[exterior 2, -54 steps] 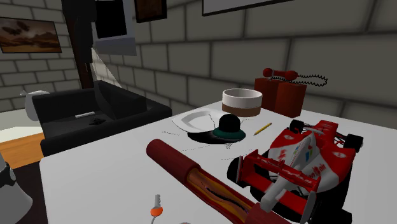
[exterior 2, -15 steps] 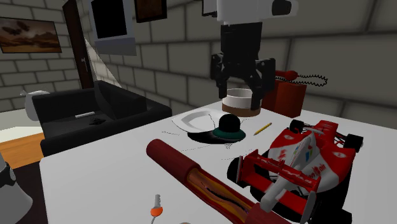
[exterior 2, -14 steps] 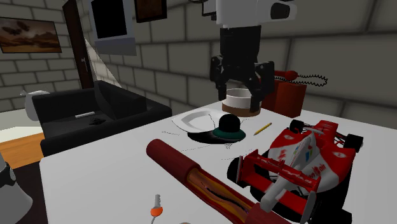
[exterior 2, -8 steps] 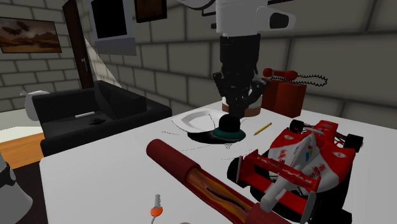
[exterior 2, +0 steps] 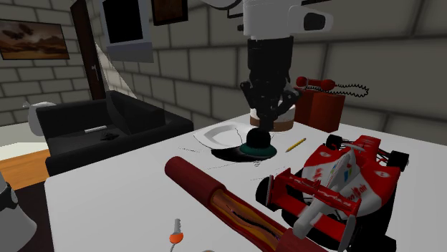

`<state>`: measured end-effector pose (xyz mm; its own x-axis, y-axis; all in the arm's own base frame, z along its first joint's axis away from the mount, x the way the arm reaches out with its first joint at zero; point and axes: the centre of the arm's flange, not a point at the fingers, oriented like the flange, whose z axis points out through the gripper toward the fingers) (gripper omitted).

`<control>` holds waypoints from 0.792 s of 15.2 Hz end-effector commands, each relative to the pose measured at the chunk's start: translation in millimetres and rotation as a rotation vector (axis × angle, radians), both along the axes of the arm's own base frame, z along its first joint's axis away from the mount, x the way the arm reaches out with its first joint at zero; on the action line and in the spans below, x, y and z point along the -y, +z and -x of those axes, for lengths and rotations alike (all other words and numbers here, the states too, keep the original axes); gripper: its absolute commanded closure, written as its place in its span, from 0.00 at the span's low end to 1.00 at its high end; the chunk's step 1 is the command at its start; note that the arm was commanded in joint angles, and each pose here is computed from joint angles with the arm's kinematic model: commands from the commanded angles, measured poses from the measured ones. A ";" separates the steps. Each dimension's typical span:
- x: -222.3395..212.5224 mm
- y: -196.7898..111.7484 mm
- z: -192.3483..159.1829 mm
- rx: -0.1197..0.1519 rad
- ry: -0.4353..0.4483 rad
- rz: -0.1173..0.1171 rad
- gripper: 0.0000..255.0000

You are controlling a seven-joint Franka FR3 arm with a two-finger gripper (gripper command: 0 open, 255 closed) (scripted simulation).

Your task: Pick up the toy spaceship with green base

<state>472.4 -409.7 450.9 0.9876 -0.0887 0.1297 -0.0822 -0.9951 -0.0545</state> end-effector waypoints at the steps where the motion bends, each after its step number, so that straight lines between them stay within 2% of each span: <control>1: -0.3 8.0 -0.3 0.000 0.000 0.000 1.00; 12: -0.3 66.1 -0.3 0.000 0.000 0.000 1.00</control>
<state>472.5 -409.7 510.4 0.9876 -0.0885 0.1298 -0.0820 -0.9951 -0.0546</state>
